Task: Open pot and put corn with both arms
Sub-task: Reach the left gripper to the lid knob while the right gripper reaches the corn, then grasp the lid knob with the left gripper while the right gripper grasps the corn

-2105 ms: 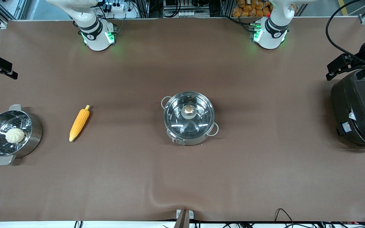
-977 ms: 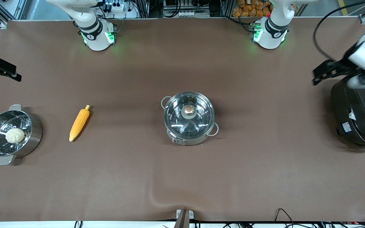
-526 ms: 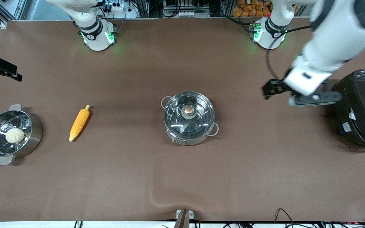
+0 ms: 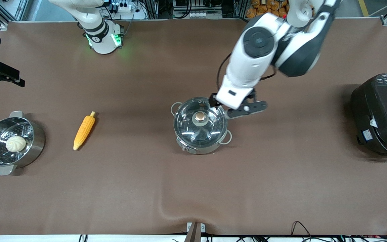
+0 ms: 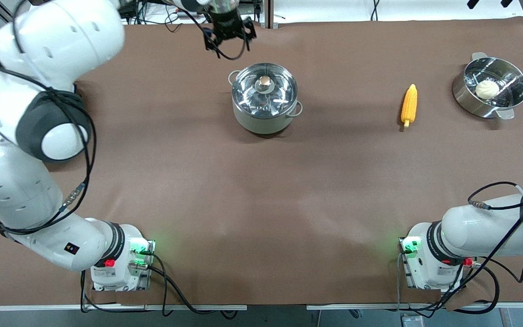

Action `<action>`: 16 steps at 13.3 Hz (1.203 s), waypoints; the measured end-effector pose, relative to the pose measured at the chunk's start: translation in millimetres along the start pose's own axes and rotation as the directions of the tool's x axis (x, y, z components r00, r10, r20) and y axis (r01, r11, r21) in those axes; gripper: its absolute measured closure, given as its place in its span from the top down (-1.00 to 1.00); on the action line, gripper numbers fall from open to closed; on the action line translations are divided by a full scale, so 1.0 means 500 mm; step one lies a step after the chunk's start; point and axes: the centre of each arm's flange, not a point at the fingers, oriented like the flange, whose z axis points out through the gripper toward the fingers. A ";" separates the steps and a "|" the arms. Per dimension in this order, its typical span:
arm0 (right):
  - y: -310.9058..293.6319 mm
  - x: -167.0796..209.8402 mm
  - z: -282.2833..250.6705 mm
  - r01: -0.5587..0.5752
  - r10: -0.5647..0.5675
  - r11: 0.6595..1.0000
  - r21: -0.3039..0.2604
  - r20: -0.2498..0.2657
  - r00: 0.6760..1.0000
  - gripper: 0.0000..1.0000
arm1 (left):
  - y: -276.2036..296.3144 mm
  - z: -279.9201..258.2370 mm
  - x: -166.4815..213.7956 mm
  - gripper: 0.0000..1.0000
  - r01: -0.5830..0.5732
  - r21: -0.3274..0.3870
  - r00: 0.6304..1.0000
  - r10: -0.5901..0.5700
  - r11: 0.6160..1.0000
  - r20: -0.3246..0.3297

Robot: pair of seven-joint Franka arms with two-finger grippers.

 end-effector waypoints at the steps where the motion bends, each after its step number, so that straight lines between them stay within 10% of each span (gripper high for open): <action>1: -0.008 0.022 0.023 0.010 -0.010 1.000 -0.003 -0.011 1.000 1.00 | 0.017 0.026 -0.011 1.00 -0.010 0.016 1.000 0.010 1.000 0.000; 6: -0.004 0.130 0.262 0.017 -0.018 1.000 -0.017 -0.066 0.998 1.00 | 0.107 0.131 -0.059 1.00 0.032 0.052 0.999 -0.031 0.998 -0.025; 16: 0.051 0.110 0.617 -0.265 0.266 0.964 -0.025 0.086 0.960 1.00 | 0.170 0.261 -0.067 1.00 0.019 0.048 0.996 -0.015 0.999 -0.093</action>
